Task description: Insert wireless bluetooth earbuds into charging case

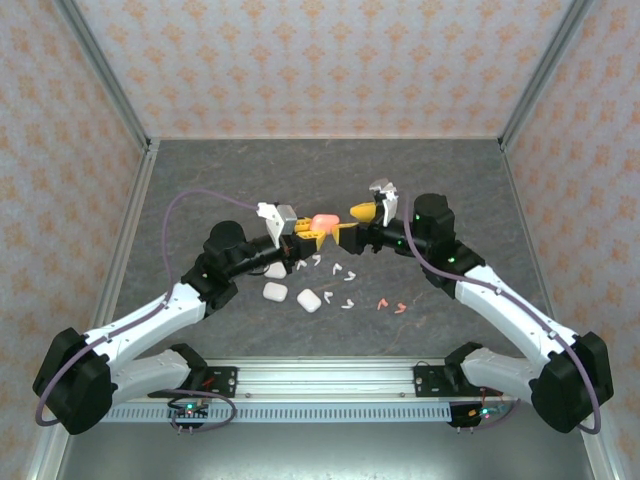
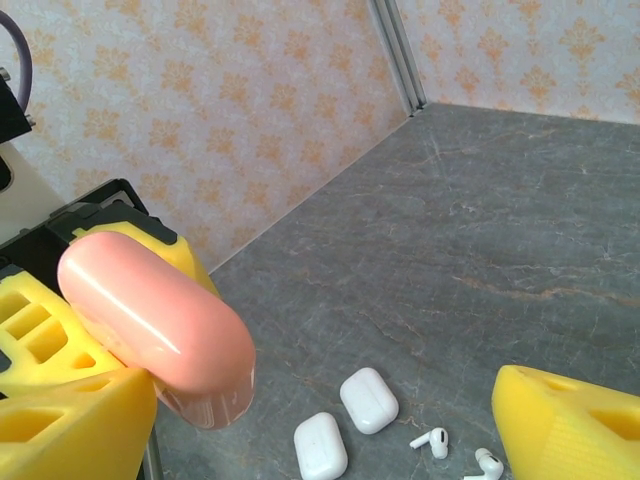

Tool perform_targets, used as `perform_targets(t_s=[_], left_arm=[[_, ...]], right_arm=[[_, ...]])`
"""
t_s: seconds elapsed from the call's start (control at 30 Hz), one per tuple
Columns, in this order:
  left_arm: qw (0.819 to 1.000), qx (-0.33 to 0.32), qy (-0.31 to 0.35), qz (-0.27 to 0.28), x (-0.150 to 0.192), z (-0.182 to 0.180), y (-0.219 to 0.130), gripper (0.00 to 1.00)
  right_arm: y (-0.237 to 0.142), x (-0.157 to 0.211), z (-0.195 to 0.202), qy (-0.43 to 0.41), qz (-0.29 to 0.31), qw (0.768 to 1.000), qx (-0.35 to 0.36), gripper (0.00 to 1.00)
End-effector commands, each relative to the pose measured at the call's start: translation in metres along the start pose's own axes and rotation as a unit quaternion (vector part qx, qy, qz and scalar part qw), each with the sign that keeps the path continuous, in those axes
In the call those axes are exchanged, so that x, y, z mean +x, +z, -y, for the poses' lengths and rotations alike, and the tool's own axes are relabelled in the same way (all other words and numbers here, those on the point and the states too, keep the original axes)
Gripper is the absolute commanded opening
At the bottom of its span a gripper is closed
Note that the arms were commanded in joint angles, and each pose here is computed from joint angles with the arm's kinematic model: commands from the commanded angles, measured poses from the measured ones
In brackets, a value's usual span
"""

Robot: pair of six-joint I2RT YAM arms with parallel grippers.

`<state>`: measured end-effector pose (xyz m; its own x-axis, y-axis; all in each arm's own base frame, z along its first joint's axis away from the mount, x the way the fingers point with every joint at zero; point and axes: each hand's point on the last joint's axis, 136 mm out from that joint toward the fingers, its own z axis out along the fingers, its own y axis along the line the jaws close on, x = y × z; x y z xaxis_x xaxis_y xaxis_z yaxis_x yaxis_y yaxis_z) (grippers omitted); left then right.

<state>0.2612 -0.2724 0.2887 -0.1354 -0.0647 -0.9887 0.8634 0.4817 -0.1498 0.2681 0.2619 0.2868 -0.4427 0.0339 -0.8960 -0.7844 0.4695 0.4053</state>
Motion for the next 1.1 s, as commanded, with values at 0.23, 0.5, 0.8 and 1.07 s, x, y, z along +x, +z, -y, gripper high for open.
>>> perform_targets(t_s=[0.23,0.5,0.8,1.07], left_arm=[[0.999,0.032,0.028,-0.003,-0.002,0.016,0.002,0.0],[0.999,0.023,0.032,-0.006,0.0,0.013,0.002,0.0],[0.997,0.01,0.075,0.013,0.002,0.014,-0.005,0.0],[0.994,0.019,0.105,0.019,0.001,0.024,-0.016,0.0]], right_arm=[[-0.001,-0.041,0.007,-0.017,0.038,0.999,0.023,0.85],[-0.011,-0.044,0.003,-0.013,0.033,0.999,0.023,0.84],[-0.045,-0.02,0.032,0.094,-0.025,0.983,0.155,0.73],[-0.082,0.072,0.079,0.229,-0.131,0.909,0.323,0.63]])
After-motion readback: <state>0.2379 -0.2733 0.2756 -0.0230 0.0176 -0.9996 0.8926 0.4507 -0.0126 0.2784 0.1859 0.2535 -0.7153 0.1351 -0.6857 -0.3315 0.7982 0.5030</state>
